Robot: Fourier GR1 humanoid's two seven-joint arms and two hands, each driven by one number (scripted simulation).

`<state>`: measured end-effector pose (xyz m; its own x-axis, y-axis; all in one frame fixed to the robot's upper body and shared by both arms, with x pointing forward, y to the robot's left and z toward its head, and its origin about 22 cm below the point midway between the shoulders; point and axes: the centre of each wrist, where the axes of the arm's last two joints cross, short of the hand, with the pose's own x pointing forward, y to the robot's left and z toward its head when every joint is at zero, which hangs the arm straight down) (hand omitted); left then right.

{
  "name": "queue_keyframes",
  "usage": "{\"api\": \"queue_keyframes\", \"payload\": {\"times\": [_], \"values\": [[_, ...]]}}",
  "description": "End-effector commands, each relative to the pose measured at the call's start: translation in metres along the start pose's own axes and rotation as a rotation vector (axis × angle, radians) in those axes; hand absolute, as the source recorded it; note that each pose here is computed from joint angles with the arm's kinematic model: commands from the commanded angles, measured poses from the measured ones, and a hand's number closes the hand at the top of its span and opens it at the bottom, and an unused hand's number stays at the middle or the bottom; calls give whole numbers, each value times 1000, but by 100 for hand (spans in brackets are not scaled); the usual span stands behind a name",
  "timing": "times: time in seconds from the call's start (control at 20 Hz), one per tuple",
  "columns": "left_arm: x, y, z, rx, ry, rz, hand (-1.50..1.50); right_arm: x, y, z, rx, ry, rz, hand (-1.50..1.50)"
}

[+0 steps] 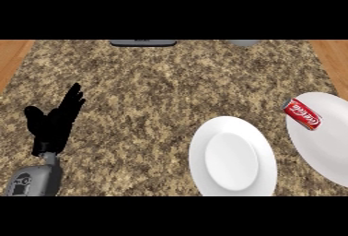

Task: Pick the can from the plate and place it in the plate

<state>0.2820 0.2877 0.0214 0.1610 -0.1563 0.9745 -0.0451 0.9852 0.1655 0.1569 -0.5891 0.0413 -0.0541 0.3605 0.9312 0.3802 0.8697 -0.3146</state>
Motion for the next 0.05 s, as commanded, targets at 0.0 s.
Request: {"api": "queue_keyframes", "payload": {"times": [0.0], "values": [[-13,9,6,-16,-3,4,0,-8,-13,10,27,9,15,-150]]}}
